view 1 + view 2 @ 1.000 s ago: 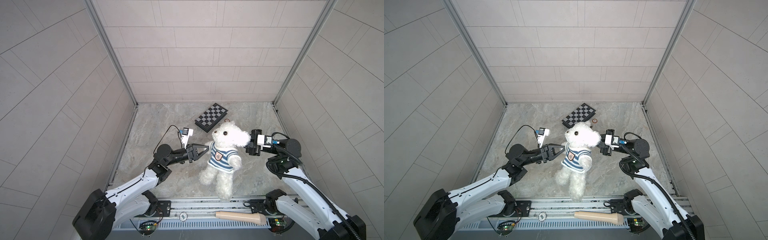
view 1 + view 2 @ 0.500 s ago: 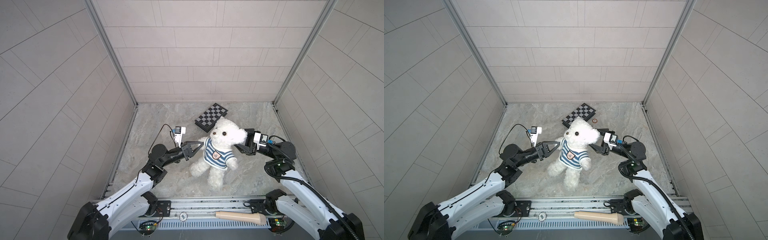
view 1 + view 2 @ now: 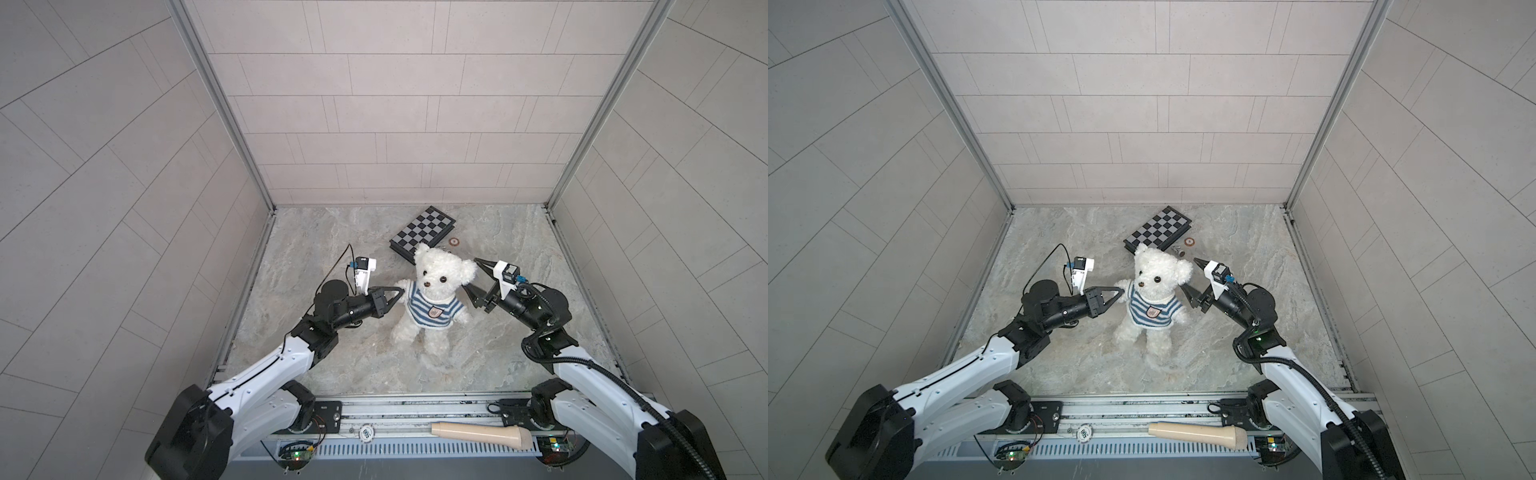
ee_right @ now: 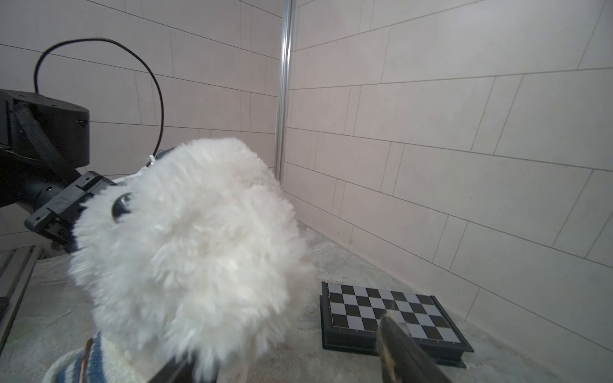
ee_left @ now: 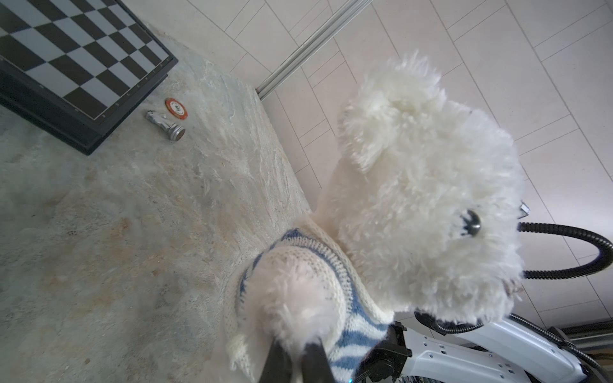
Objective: Dress the teddy bear
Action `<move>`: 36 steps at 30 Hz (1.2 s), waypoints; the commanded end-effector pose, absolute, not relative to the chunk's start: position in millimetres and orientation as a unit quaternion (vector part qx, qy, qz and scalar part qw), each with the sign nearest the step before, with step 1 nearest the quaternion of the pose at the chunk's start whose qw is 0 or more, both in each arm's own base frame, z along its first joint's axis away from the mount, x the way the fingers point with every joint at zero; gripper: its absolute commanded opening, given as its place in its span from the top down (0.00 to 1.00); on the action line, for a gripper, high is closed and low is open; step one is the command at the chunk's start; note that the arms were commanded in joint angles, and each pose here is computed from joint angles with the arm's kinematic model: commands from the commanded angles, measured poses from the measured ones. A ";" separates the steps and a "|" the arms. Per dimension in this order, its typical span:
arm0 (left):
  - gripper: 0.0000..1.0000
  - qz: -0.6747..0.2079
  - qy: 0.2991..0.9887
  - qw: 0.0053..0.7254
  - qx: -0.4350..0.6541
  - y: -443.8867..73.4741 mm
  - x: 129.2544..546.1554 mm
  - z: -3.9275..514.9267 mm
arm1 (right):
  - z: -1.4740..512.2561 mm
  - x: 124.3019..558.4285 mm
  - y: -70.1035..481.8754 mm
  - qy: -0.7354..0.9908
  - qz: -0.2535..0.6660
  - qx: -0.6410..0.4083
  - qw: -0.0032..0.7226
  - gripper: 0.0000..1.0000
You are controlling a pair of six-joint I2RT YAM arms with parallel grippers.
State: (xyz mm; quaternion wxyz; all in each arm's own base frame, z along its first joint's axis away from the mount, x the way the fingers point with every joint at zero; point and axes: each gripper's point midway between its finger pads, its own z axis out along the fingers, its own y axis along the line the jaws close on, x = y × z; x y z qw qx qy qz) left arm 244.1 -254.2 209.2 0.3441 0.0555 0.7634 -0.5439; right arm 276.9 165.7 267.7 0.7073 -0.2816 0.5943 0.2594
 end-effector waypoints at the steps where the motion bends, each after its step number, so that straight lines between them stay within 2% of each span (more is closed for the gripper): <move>1: 1.00 -0.551 0.752 0.356 0.063 -256.8 248.3 220.3 | 258.9 289.7 150.2 0.622 0.230 -0.235 0.711 0.24; 5: 1.00 -0.505 0.795 0.331 0.050 -251.2 250.9 181.6 | 229.9 300.1 135.3 0.672 0.201 -0.195 0.686 0.24; 13: 1.00 -0.474 0.826 0.305 0.014 -244.7 254.7 121.4 | 176.6 325.7 112.4 0.770 0.143 -0.136 0.607 0.24; 19: 1.00 -0.449 0.844 0.292 -0.003 -239.3 256.2 87.8 | 166.9 333.3 108.3 0.780 0.151 -0.111 0.597 0.25; 25: 1.00 -0.434 0.852 0.291 -0.014 -233.4 255.9 71.7 | 163.8 337.2 111.4 0.783 0.158 -0.110 0.591 0.24; 35: 1.00 -0.402 0.860 0.315 0.007 -226.5 259.8 74.3 | 162.9 337.4 123.3 0.781 0.181 -0.133 0.582 0.22; 36: 0.96 -0.395 0.862 0.317 0.009 -224.5 259.5 74.8 | 160.8 337.5 122.0 0.784 0.178 -0.131 0.581 0.22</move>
